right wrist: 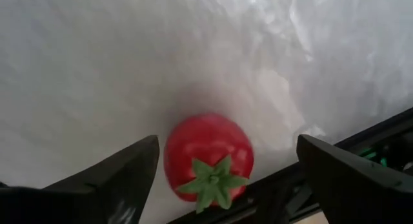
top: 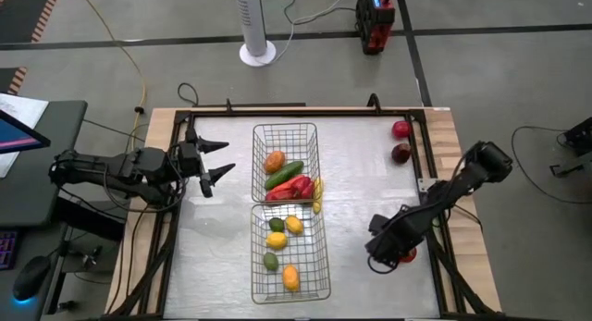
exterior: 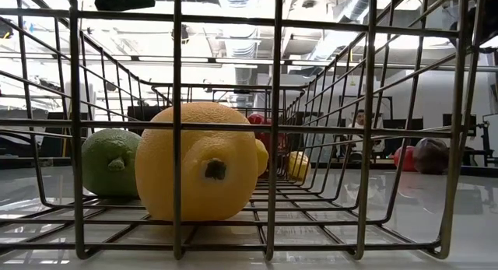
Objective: Sort produce into baskets
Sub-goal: Put the tomato into the bottom wire basket
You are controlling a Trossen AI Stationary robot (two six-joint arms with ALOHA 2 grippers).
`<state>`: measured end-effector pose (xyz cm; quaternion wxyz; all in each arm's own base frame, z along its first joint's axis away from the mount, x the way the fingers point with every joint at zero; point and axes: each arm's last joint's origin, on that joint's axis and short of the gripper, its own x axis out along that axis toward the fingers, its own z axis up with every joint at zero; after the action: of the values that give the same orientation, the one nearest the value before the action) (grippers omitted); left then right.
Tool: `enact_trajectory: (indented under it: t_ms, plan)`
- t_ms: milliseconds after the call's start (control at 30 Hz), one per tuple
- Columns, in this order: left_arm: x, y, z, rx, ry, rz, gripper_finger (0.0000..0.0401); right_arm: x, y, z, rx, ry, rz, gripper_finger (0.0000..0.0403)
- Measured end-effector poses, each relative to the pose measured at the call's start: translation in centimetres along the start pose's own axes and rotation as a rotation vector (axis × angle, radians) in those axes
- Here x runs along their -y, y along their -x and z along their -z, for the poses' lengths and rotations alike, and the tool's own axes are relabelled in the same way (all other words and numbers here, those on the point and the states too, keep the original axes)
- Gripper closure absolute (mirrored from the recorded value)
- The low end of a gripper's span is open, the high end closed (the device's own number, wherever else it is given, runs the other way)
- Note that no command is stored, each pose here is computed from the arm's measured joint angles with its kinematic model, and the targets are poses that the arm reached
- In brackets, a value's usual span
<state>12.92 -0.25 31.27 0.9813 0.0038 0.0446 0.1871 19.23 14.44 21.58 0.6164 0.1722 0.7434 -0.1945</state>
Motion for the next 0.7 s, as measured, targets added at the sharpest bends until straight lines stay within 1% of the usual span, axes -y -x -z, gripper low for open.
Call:
enact_trajectory:
  t_ms: [167,367,533,700]
  plan:
    - [0.0,0.0,0.0,0.000,0.000,0.000,0.0109,-0.4,-0.1,0.5,-0.026,0.003,-0.021,0.0006]
    - [0.0,0.0,0.0,0.000,0.000,0.000,0.0109,-0.6,-0.4,1.3,-0.035,-0.005,-0.016,0.0005]
    - [0.0,0.0,0.0,0.000,0.008,0.000,0.0109,-0.2,-2.2,2.0,-0.068,-0.018,-0.061,0.0005]
    - [0.0,0.0,0.0,0.000,0.008,0.000,0.0109,1.0,-4.2,2.7,-0.058,-0.047,-0.089,0.0005]
